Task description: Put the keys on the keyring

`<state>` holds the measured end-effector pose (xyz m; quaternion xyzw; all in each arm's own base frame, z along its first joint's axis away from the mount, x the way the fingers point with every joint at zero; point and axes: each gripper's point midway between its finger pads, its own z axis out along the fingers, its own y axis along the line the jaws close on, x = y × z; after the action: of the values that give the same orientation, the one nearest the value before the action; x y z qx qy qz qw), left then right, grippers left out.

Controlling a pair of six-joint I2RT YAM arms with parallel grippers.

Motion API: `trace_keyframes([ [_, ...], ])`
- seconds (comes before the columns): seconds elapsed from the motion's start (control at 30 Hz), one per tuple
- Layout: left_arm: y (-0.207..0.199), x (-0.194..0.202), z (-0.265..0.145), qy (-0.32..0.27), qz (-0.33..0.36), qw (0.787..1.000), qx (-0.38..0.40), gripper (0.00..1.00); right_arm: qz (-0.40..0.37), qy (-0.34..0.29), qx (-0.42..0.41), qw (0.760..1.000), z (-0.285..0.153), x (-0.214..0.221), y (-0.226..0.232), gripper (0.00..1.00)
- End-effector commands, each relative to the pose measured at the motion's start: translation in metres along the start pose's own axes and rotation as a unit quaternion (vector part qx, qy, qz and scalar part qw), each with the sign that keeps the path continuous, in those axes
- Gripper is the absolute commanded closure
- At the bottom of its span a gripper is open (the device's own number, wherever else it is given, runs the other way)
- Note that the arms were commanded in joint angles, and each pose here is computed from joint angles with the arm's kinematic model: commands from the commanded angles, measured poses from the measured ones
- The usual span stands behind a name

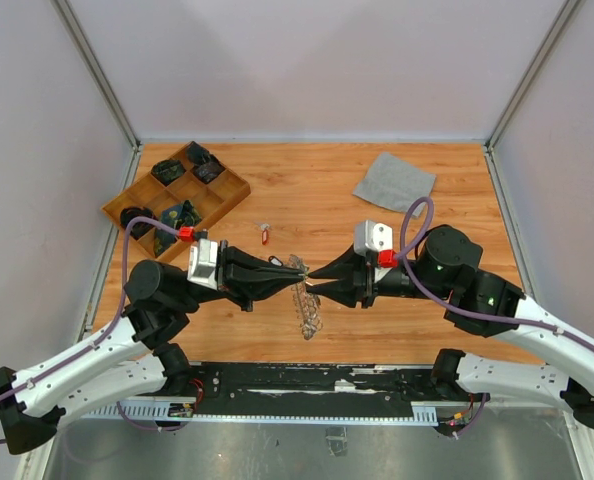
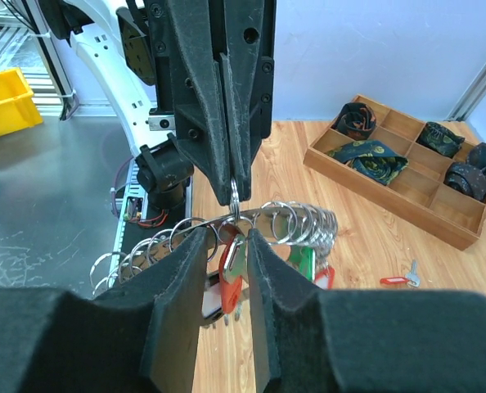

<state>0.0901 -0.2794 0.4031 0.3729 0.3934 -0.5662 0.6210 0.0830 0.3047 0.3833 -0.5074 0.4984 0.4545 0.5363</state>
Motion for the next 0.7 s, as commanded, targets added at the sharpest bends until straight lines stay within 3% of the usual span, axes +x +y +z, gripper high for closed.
trace_keyframes([
  [0.0,-0.0071,-0.0206,0.0029,-0.037,0.018,0.999,0.018,0.99,-0.018,-0.035,-0.007,0.999,-0.0012,-0.0245,0.0009,0.73],
  [0.3,-0.0097,-0.0188,0.0054,-0.034,0.015,0.999,0.030,1.00,-0.020,-0.036,-0.006,0.999,-0.0008,-0.0247,0.0004,0.74],
  [0.67,-0.0114,-0.0161,0.0073,-0.030,0.011,0.999,0.039,0.99,-0.022,-0.033,-0.009,0.999,-0.0003,-0.0242,0.0009,0.83],
])
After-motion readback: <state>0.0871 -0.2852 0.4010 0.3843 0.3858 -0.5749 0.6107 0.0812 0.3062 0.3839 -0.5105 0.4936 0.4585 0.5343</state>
